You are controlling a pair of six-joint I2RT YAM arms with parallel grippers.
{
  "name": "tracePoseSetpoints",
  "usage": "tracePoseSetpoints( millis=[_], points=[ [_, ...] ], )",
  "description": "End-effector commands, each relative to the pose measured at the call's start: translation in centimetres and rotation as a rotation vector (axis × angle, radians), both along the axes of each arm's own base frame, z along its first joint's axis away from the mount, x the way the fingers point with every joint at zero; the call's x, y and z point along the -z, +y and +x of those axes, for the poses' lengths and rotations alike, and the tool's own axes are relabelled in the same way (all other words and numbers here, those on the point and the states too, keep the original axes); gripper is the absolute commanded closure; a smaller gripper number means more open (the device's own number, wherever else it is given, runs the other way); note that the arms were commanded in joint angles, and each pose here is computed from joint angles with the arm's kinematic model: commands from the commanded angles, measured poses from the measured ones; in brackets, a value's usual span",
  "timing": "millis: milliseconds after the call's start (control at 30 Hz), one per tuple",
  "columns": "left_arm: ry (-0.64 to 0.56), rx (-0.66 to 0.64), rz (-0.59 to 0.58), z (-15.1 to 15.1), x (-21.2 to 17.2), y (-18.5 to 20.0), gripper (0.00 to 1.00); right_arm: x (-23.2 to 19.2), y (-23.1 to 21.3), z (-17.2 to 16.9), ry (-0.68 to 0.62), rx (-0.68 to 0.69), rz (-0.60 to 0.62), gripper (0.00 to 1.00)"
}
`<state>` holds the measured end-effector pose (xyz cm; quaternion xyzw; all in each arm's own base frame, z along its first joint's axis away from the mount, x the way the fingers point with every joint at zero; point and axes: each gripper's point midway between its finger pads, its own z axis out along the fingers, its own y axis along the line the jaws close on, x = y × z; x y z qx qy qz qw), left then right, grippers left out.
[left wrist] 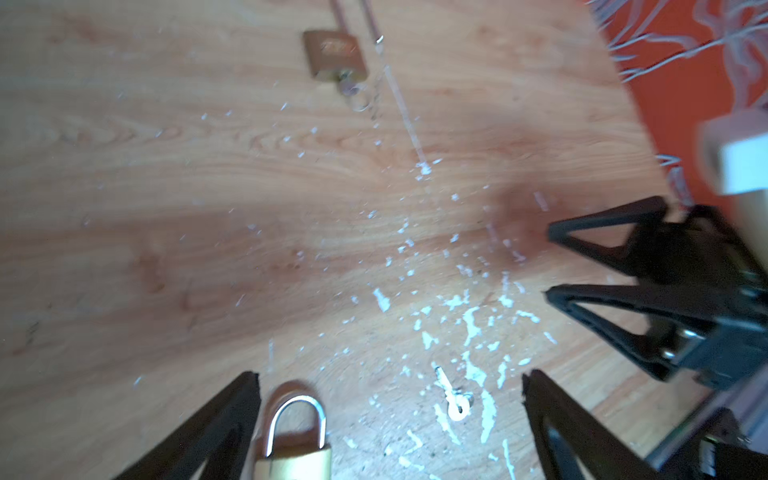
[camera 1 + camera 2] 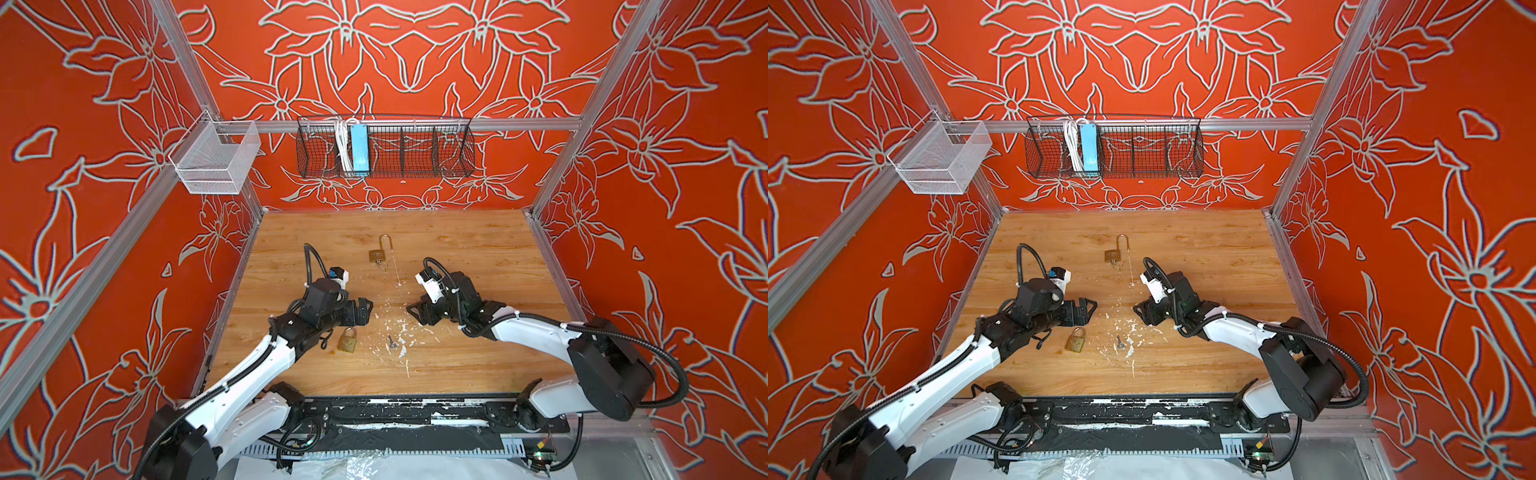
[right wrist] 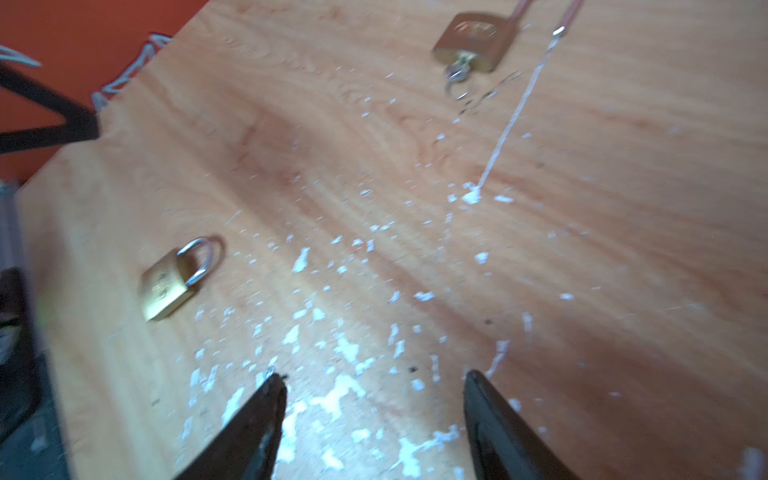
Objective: Unlock with the key
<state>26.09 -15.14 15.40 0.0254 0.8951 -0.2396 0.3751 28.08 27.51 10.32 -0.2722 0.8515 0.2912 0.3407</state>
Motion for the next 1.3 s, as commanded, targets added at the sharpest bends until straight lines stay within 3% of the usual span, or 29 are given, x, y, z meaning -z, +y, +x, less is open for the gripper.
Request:
tracePoseSetpoints(
  millis=[0, 67, 233, 367, 467, 533, 867, 1000, 1267],
  points=[
    [-0.209, 0.133, -0.051, -0.8, -4.4, -2.0, 0.01, -1.6, 1.2, -2.2, -0.01, -0.143, 0.021, 0.33],
    [-0.258, 0.055, 0.002, -1.1, -4.4, -0.5, 0.02, -1.4, 0.5, -2.5, -0.006, -0.119, 0.008, 0.33],
    [-0.257, 0.071, 0.002, -2.1, -4.1, -0.6, 0.03, -1.4, 0.4, -4.6, 0.095, -0.133, 0.03, 0.34],
    [-0.276, 0.126, -0.005, -2.6, -4.5, -1.5, 0.03, -0.9, -0.3, -4.8, -0.022, -0.134, 0.058, 0.32],
    [-0.268, 0.155, -0.01, -2.8, -4.7, -2.1, 0.03, -2.9, 0.5, -5.7, -0.084, -0.221, 0.111, 0.33],
    [-0.265, 0.148, 0.005, -2.8, -4.6, -2.0, 0.03, -2.6, 0.2, -5.3, -0.103, -0.192, 0.108, 0.34],
    [-0.281, 0.11, 0.004, -2.9, -4.7, -1.2, 0.03, 2.4, 3.8, -6.7, 0.095, -0.346, -0.022, 0.47],
    [-0.281, 0.107, 0.004, -2.9, -4.6, -1.1, 0.03, 3.6, 5.1, -7.1, 0.138, -0.387, -0.051, 0.58],
    [-0.284, 0.09, 0.017, -2.9, -4.6, -0.7, 0.03, 6.0, 5.6, -7.7, 0.215, -0.414, -0.139, 0.59]
  ],
)
